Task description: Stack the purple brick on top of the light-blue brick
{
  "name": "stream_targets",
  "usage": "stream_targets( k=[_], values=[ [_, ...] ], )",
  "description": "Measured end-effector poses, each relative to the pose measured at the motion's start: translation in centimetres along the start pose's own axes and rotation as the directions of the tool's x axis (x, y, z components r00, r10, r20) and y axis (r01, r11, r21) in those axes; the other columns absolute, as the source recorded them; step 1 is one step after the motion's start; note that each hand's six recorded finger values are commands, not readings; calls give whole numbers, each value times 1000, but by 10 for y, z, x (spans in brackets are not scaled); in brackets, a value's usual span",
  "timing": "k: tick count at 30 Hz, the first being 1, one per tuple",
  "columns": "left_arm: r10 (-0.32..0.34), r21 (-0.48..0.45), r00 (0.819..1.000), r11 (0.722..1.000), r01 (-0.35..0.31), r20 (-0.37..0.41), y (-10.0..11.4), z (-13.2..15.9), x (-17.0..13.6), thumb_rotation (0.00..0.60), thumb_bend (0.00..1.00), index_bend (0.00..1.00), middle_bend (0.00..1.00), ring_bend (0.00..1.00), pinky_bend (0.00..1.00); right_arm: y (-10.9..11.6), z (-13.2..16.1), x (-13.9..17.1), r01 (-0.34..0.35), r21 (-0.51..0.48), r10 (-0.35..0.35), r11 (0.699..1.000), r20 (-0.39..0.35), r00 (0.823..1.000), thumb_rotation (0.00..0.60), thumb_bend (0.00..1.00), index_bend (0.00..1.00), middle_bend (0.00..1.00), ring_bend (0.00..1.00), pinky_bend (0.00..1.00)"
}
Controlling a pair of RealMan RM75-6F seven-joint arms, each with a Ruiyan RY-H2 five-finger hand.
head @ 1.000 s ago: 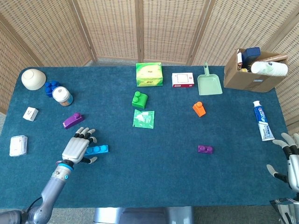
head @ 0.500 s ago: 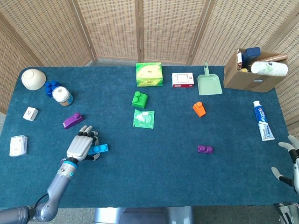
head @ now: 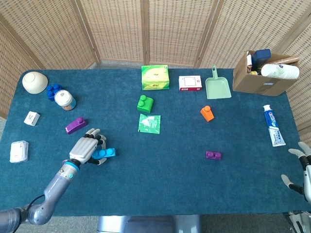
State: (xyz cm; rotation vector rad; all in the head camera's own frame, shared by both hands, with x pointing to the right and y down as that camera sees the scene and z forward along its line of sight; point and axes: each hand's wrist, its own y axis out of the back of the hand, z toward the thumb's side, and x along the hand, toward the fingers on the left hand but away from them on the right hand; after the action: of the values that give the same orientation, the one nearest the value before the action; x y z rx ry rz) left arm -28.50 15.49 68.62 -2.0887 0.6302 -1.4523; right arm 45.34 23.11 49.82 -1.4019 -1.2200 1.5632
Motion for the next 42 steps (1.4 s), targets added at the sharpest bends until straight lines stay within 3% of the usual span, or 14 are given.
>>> stream_targets(
  k=[9, 15, 30, 42],
  values=[
    [-8, 24, 998, 1000, 6, 66, 31, 21, 12, 510, 394, 573, 260, 80, 0, -3, -1, 1, -2, -17, 2, 1000, -3, 1000, 599, 163, 272, 157, 0, 0],
    [-7, 43, 996, 999, 3, 88, 39, 37, 26, 507, 394, 573, 253, 73, 0, -4, -3, 2, -2, -29, 2, 1000, -7, 1000, 600, 163, 272, 157, 0, 0],
    [-42, 86, 990, 996, 31, 133, 43, 95, 73, 512, 394, 573, 251, 70, 0, -3, -8, 2, 7, -52, -8, 999, -13, 1000, 600, 163, 273, 157, 0, 0],
    [-53, 98, 991, 994, 41, 119, 35, 130, 105, 511, 392, 573, 239, 57, 0, -3, -9, 3, 6, -63, -8, 998, -21, 1000, 599, 163, 272, 157, 0, 0]
  ],
)
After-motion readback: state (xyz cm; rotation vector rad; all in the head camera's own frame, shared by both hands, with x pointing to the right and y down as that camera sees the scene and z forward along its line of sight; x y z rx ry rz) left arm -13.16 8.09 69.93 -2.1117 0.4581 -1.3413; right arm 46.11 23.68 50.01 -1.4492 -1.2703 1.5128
